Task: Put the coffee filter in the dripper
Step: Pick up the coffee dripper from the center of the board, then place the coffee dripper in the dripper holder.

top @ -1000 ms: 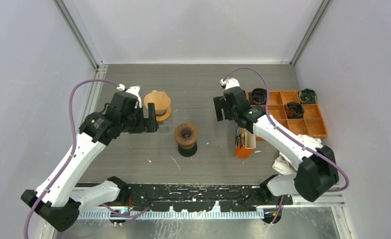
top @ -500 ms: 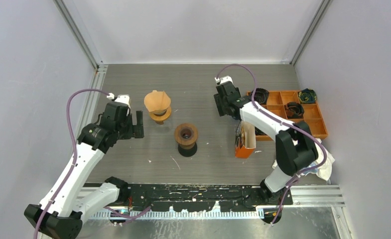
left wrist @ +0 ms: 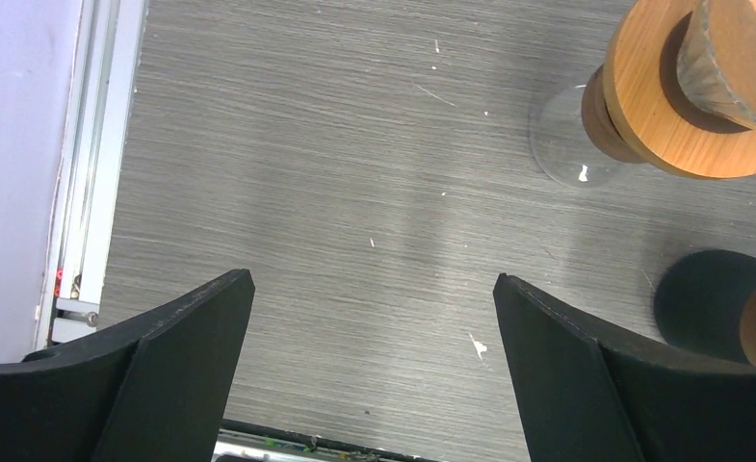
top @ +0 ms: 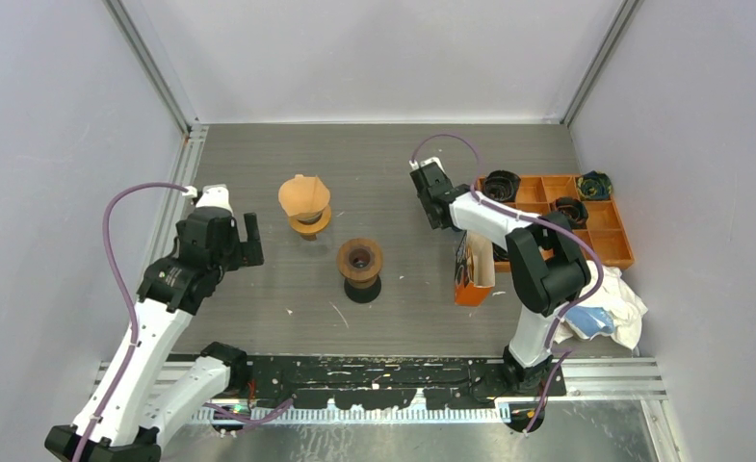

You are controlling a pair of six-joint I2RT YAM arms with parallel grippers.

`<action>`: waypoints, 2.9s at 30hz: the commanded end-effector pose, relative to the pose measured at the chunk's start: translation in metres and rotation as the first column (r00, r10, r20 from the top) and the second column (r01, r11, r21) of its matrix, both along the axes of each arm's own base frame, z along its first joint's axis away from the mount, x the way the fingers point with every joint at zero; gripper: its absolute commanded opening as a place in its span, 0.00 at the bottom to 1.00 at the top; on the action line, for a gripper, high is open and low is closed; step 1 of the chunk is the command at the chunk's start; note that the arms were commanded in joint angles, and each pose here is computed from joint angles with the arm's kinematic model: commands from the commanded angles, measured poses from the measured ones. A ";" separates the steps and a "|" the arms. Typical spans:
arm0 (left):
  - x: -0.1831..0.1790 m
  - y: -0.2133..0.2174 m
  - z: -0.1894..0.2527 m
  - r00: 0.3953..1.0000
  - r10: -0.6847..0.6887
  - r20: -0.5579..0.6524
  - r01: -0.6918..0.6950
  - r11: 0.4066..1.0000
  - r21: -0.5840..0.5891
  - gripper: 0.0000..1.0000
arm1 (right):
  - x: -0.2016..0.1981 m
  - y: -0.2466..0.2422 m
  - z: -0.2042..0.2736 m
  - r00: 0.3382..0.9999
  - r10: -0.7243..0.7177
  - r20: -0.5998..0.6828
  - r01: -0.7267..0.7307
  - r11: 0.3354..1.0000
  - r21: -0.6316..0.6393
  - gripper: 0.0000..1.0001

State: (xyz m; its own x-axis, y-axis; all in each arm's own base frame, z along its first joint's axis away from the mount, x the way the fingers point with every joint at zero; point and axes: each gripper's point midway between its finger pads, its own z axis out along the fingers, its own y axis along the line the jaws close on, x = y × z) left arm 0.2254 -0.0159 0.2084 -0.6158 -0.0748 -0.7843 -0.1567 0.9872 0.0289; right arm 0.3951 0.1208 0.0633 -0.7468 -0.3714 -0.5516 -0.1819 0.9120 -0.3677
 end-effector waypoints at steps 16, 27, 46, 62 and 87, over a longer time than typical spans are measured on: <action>0.008 0.011 0.010 0.996 0.049 0.073 -0.049 0.999 0.002 0.99 | 0.010 0.011 0.076 0.987 0.038 0.158 -0.048 0.997 0.058 0.01; 0.006 0.010 0.009 0.996 0.048 0.073 -0.046 0.999 -0.020 0.99 | -0.030 0.052 0.137 0.960 0.173 0.219 -0.193 0.979 0.072 0.01; 0.005 0.011 0.004 0.997 0.051 0.061 -0.049 0.999 -0.023 0.99 | -0.125 0.136 0.213 0.824 0.514 0.237 -0.545 0.833 0.090 0.01; 0.005 0.013 0.002 0.997 0.063 0.053 -0.062 0.998 -0.025 0.99 | -0.180 0.210 0.212 0.648 0.731 0.214 -0.756 0.652 0.059 0.01; 0.006 0.014 0.000 0.997 0.064 0.047 -0.063 0.998 -0.025 0.99 | -0.187 0.247 0.163 0.591 0.801 0.095 -0.804 0.594 0.002 0.02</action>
State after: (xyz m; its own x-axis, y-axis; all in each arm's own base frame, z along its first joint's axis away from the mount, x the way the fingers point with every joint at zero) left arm 0.2222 -0.0021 0.2000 -0.6116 -0.1194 -0.7821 -0.2142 0.9766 0.0184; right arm 0.2029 0.3558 0.2094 -0.1439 -0.8096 -0.5691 -0.8320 0.4103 -0.3733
